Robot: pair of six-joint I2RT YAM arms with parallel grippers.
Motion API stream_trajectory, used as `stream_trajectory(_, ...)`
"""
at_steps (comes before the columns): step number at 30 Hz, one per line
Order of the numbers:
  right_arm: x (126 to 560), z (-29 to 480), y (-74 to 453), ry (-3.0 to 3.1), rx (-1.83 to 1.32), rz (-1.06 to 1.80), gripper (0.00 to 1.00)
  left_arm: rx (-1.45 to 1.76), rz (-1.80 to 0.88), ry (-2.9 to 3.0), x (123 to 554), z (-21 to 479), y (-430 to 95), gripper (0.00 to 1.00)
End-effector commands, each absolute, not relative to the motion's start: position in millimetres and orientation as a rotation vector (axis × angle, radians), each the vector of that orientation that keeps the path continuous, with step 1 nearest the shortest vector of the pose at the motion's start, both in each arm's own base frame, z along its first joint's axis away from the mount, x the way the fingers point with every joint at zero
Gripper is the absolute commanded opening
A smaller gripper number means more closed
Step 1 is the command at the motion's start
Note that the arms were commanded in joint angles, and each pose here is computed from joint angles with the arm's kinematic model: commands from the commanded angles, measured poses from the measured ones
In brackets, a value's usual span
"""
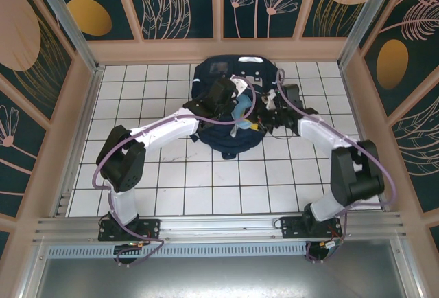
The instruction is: Pack the student bag
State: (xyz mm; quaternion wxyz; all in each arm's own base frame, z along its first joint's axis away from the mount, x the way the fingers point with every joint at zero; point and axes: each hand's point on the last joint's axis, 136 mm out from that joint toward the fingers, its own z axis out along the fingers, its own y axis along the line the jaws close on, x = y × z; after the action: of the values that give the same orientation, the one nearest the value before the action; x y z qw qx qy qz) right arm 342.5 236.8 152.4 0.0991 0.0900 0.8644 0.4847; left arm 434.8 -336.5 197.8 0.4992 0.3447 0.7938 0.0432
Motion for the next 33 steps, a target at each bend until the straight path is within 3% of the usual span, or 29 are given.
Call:
stream_trajectory(1, 376.0, 160.8, 253.5, 2.476, 0.280, 1.452, 0.36, 0.660, 0.014, 1.793, 438.7, 271.6, -332.6, 0.06)
stream_trajectory(5, 400.7, 154.4, 244.7, 2.454, 0.373, 1.308, 0.42, 0.651, 0.027, 1.790, 440.0, 274.7, -330.6, 0.06)
stream_trajectory(10, 399.9, 178.9, 236.8, 2.372, 0.325, 1.266, 0.70, 0.648, 0.033, 1.797, 441.7, 271.6, -330.6, 0.06)
stream_trajectory(16, 366.4, 173.1, 208.7, 2.404, 0.369, 1.122, 0.75, 0.629, 0.040, 1.801, 444.5, 273.9, -330.9, 0.06)
stream_trajectory(21, 337.5, 165.9, 193.6, 2.388, 0.430, 1.107, 0.69, 0.629, 0.031, 1.807, 444.0, 273.1, -331.8, 0.06)
stream_trajectory(28, 324.6, 176.3, 228.9, 2.352, 0.354, 1.222, 0.38, 0.630, 0.018, 1.815, 444.9, 272.2, -334.4, 0.06)
stream_trajectory(33, 327.0, 164.6, 251.7, 2.366, 0.360, 1.271, 0.28, 0.631, 0.020, 1.820, 444.0, 271.7, -333.5, 0.05)
